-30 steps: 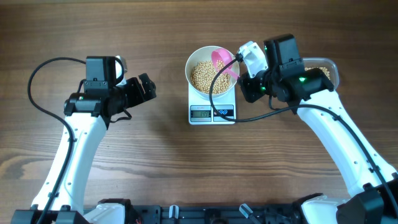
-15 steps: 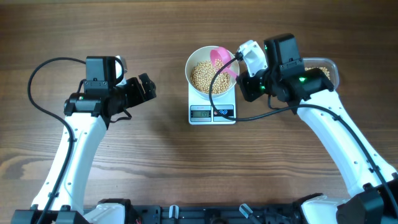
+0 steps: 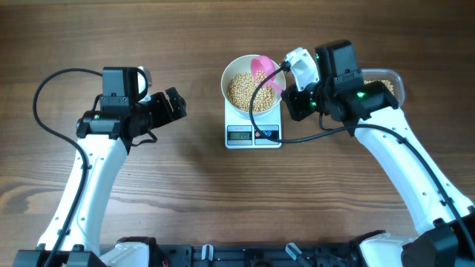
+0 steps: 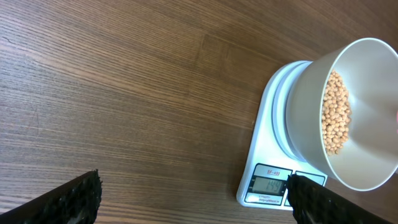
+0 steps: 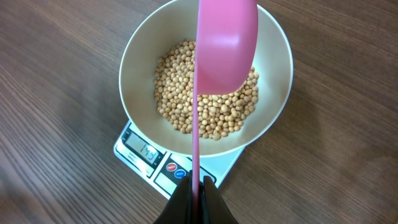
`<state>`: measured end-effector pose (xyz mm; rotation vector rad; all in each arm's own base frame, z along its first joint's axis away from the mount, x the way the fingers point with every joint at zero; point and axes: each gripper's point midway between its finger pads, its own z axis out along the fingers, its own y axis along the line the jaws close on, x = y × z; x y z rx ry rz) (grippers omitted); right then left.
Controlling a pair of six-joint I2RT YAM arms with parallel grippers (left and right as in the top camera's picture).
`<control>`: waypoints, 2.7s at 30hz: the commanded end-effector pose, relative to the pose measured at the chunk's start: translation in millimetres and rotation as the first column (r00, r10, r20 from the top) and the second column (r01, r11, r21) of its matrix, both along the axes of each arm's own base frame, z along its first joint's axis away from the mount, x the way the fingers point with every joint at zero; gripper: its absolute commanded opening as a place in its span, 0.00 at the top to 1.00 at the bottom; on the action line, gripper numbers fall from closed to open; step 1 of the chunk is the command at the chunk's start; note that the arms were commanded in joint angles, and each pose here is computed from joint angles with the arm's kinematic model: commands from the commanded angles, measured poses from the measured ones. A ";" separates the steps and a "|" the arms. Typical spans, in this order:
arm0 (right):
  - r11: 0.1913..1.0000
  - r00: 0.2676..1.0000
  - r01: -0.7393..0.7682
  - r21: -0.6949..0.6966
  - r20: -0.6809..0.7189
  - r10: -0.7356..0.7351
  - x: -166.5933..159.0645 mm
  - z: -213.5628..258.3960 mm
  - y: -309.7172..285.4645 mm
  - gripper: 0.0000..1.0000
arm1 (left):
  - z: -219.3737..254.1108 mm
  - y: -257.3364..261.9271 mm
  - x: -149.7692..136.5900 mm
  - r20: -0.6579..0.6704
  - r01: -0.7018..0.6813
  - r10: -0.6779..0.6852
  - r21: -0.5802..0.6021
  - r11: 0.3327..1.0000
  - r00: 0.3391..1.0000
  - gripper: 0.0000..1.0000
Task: Scoop item into bowl and weigh 150g on scale
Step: 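Hold the scoop tipped over the bowl, shaking out remaining soybeans, then move the left gripper right toward the scale display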
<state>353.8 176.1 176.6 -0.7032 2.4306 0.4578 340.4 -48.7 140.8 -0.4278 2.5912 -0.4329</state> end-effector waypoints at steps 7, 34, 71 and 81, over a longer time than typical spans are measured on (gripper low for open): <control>0.997 0.999 -0.042 0.067 0.022 0.041 -3.7 17.2 12.2 0.96 | 5.4 -0.5 5.2 0.017 0.008 -0.008 0.006 1.000 1.000 0.00; 0.996 0.996 -0.079 0.046 0.043 0.077 -1.6 14.6 13.0 0.96 | 5.3 -0.5 5.1 0.017 0.008 -0.008 0.006 1.000 1.000 0.00; 0.999 0.998 -0.041 0.034 0.051 0.039 3.3 15.1 8.9 0.95 | 5.4 -0.5 5.2 0.017 0.008 -0.008 0.006 1.000 1.000 0.00; 0.998 0.998 -0.043 0.038 0.052 0.041 3.4 15.7 9.7 0.96 | 5.4 -0.5 5.2 0.017 0.008 -0.008 0.006 1.000 1.000 0.00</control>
